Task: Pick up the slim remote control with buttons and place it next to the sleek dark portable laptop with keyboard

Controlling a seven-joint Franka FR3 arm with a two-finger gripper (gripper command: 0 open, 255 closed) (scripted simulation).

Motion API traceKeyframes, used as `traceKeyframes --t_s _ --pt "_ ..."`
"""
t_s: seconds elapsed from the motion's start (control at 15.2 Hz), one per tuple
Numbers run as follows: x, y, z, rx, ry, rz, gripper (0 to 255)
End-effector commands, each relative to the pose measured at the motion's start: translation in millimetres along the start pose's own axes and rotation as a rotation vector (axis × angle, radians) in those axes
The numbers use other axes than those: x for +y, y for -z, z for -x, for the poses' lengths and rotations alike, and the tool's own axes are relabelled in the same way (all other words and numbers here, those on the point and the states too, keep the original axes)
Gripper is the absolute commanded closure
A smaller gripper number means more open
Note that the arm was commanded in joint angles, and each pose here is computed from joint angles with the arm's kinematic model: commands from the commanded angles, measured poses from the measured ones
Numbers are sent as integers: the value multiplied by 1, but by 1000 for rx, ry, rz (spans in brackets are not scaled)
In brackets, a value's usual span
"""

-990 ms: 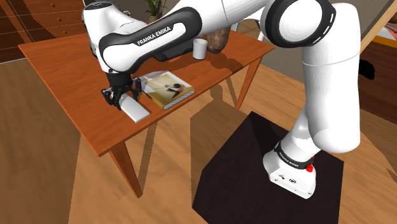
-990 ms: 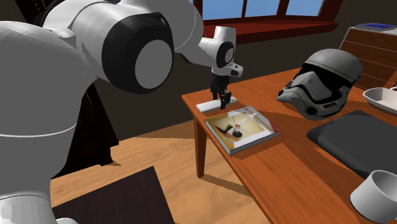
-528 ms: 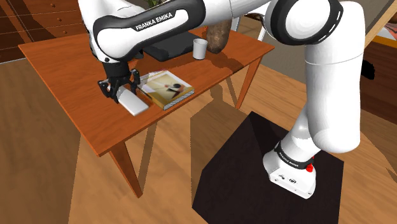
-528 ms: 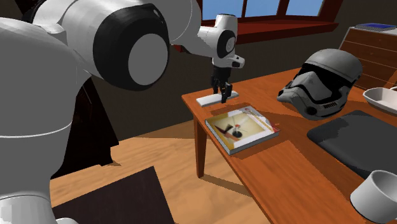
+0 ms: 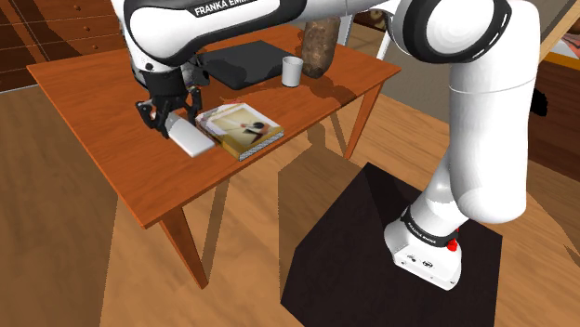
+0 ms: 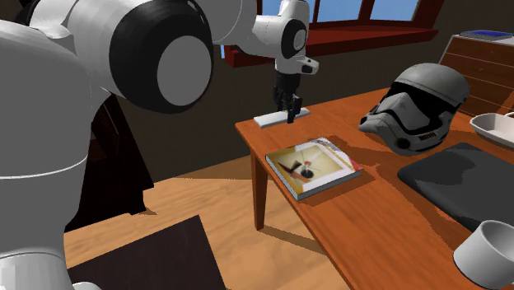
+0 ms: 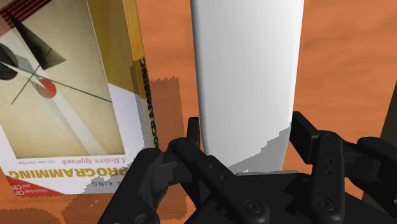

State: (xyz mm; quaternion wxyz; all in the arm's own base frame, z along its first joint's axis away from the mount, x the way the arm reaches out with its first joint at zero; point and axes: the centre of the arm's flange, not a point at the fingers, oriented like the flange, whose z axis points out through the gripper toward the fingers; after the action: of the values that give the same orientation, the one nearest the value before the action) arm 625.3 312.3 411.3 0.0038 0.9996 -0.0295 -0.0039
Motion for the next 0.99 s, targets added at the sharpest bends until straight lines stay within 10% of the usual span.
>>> traceKeyframes --t_s 0.0,0.92 --pt "1 11 0 0 0 0 255" --pt "132 31 -15 0 0 0 255"
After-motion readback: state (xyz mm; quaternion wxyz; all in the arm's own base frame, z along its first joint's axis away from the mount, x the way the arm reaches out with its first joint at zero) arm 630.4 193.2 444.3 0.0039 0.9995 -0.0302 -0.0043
